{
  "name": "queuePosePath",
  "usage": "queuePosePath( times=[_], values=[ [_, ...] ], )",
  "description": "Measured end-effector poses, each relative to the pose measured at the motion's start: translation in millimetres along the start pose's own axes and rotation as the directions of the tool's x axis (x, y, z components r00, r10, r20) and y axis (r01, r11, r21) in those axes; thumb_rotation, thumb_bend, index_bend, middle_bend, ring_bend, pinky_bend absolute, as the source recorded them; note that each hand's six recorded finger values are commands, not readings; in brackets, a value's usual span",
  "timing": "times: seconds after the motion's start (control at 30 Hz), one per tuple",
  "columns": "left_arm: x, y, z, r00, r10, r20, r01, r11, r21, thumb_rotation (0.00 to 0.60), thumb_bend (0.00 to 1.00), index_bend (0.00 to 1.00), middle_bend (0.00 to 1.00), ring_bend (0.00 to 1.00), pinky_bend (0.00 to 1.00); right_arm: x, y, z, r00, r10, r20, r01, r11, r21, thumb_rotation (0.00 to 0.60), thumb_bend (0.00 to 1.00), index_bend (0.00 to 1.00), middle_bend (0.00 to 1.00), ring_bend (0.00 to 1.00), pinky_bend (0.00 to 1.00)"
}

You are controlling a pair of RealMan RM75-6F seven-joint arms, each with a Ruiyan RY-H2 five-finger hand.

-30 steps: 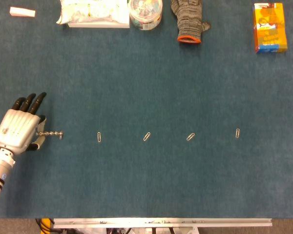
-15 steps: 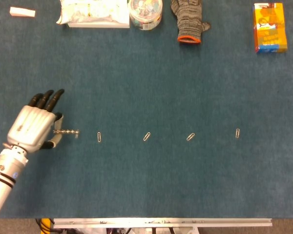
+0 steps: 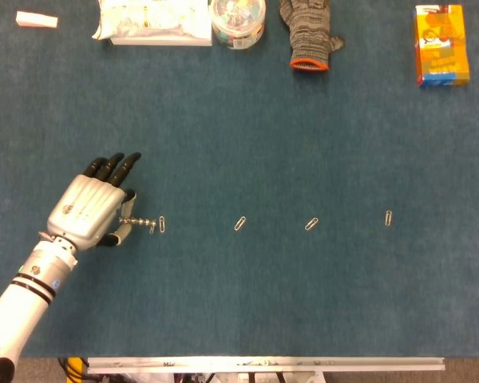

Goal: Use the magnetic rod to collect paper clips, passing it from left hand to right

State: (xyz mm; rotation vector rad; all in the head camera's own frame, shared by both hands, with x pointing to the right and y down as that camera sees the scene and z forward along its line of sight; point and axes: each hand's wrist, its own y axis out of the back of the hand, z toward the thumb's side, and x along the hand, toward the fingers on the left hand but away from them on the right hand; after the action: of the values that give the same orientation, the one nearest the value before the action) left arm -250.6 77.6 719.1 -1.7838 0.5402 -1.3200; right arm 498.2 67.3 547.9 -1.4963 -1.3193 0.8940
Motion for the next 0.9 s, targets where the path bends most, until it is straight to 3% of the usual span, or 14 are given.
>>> queuePosePath(
  times=[0.67, 0.9],
  values=[
    [11, -4, 8, 1.000, -0.011, 0.007, 0.011, 1.000, -0.010, 0.600, 0.33, 0.65, 0.03, 0.00, 0.11, 1, 3, 0, 1.000, -0.008, -0.003, 0.008, 1.000, -0.007, 0.600, 0.14, 0.24, 0.14, 0.12, 0.29],
    [13, 6, 12, 1.000, 0.009, 0.011, -0.009, 1.000, -0.030, 0.600, 0.33, 0.65, 0.03, 0.00, 0.11, 1, 5, 0, 1.000, -0.011, -0.004, 0.011, 1.000, -0.009, 0.600, 0.14, 0.24, 0.14, 0.12, 0.29]
  ],
)
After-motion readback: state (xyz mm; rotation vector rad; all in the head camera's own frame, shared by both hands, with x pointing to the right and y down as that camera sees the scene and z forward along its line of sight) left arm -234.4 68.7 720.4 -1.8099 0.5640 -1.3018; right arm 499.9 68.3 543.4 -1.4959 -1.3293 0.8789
